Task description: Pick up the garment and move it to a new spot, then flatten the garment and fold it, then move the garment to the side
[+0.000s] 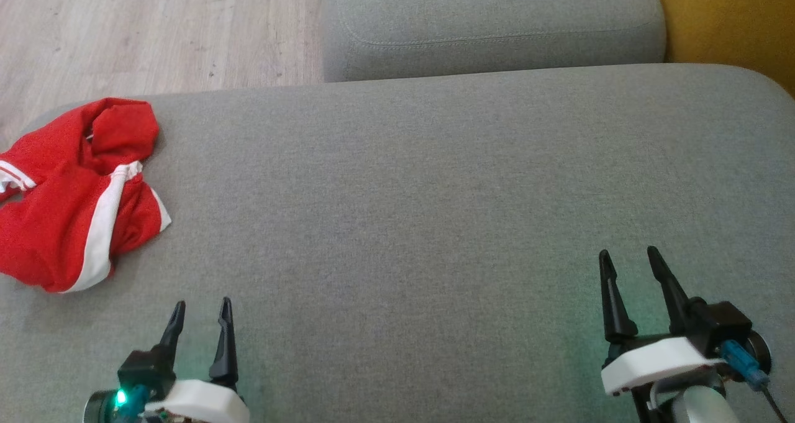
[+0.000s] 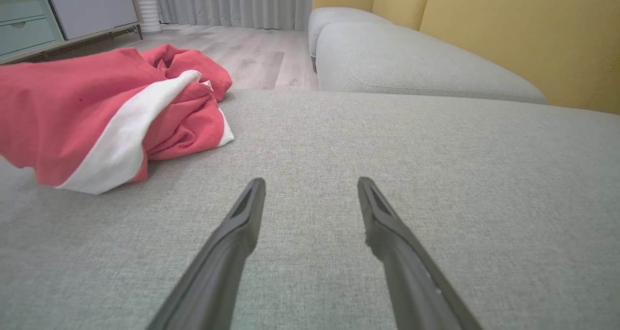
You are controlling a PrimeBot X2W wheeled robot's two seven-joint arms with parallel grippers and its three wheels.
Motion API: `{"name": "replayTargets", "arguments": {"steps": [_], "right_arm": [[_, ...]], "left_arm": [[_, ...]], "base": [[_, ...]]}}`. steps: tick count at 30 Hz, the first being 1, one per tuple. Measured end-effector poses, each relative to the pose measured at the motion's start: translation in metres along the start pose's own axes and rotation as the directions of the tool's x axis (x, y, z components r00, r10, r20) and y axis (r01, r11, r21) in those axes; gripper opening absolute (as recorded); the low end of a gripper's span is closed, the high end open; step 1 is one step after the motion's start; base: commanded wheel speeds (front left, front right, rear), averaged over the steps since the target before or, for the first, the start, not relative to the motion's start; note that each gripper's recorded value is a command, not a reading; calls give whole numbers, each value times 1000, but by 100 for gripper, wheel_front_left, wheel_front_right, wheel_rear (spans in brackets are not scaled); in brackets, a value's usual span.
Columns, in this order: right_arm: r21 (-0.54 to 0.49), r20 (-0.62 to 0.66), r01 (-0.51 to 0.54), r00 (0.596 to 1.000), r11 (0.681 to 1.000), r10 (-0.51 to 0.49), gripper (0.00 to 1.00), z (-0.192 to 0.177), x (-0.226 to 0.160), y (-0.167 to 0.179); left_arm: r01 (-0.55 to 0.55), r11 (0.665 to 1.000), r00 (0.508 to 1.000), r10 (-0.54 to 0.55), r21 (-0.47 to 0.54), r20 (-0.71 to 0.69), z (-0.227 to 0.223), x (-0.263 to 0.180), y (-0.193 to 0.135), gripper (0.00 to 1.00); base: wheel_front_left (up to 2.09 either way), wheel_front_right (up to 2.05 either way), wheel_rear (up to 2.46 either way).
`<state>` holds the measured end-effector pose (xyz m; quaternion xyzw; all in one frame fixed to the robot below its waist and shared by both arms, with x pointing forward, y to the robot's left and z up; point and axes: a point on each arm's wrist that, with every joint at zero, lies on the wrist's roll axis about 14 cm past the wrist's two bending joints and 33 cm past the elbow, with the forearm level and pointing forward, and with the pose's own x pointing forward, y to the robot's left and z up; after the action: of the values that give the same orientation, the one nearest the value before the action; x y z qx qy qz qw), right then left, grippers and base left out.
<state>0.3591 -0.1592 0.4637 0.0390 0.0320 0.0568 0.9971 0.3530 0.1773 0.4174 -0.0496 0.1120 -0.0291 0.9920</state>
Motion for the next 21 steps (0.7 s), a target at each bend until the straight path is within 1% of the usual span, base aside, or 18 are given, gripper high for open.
{"name": "replayTargets", "arguments": {"steps": [13,17,21], "right_arm": [[10,-10,-1,1000,1000,1,100,-3,0,1],[9,-11,-18,1000,1000,18,100,-4,2,6],[6,-11,-59,998,998,59,100,-3,7,19]], "left_arm": [[1,1000,1000,-1,-7,4,2,1,1,100],[-8,1000,1000,9,-9,5,2,-1,4,100],[-36,999,999,36,-15,9,2,-8,13,100]], "base": [[0,0,0],[0,0,0],[0,0,0]]}}
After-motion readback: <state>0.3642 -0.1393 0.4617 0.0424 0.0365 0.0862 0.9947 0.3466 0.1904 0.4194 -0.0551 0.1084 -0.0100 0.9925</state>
